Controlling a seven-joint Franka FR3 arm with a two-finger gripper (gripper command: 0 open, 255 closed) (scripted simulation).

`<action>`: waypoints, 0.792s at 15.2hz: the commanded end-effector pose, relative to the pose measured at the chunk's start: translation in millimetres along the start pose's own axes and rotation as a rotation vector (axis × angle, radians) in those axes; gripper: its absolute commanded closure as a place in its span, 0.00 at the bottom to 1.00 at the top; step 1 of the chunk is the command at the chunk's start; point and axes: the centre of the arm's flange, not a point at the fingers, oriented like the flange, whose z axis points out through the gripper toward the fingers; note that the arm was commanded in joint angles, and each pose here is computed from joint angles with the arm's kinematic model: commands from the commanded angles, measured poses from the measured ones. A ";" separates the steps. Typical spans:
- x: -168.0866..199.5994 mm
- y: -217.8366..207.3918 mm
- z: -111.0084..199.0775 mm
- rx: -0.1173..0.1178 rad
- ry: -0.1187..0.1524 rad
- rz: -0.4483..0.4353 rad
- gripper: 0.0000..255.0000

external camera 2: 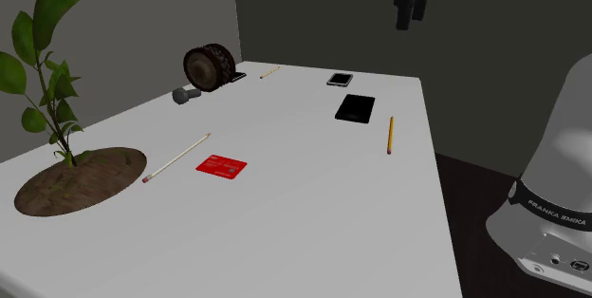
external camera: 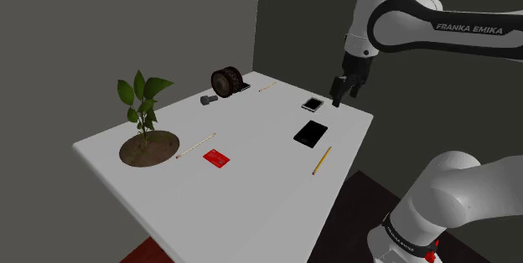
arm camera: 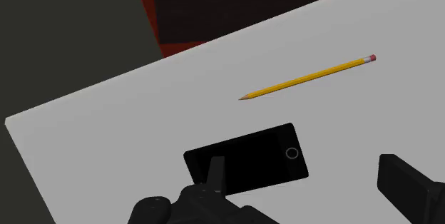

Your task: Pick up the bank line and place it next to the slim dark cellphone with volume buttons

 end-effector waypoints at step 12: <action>36.3 -99.1 72.6 0.065 0.179 -0.087 0.00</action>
